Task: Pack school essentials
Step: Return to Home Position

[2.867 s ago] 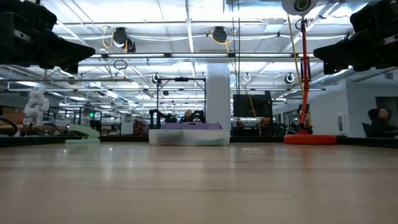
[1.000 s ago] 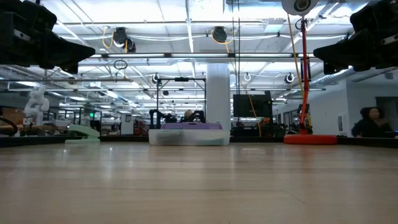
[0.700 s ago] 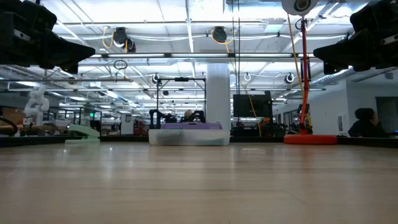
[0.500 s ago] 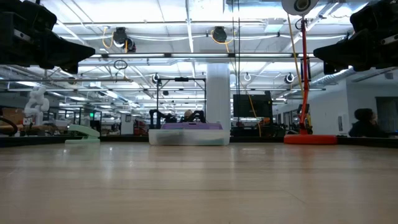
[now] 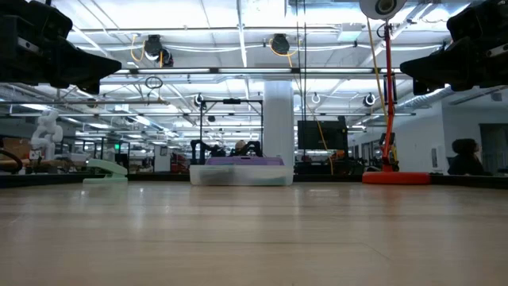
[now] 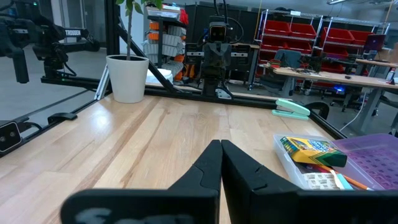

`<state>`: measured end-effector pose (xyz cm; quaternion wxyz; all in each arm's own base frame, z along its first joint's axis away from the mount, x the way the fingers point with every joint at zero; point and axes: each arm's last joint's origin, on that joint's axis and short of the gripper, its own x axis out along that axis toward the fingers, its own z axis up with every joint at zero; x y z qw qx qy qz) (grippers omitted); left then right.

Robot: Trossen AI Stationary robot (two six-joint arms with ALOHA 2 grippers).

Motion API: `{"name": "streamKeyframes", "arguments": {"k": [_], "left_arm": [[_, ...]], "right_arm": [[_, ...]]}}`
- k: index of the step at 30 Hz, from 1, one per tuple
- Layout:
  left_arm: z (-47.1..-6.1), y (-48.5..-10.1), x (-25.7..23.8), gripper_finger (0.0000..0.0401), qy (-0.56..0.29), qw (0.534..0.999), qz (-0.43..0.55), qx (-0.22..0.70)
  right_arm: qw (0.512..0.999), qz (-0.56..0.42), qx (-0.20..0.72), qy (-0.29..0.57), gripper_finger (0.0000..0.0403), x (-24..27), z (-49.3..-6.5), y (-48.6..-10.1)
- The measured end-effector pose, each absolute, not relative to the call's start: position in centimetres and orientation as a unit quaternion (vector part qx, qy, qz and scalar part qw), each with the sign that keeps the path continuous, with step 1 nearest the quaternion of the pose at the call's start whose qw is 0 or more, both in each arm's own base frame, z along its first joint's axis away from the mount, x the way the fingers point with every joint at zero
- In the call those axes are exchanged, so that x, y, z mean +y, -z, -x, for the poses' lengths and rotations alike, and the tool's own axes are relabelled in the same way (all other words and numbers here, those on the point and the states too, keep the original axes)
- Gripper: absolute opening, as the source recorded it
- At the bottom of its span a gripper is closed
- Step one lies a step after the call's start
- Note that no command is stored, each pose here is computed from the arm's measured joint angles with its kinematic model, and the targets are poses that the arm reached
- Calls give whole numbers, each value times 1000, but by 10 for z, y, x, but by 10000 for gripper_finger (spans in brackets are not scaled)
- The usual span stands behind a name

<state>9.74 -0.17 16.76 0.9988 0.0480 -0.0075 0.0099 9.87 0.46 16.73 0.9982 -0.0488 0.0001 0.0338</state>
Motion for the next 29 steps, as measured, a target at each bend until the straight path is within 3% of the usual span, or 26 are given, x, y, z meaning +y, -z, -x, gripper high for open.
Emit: {"name": "streamKeyframes", "arguments": {"k": [29], "left_arm": [[-97,-172,-2,10,-12,998,-47,-31]], "right_arm": [[998,49,0,-34,0,5,-99,-167]]}}
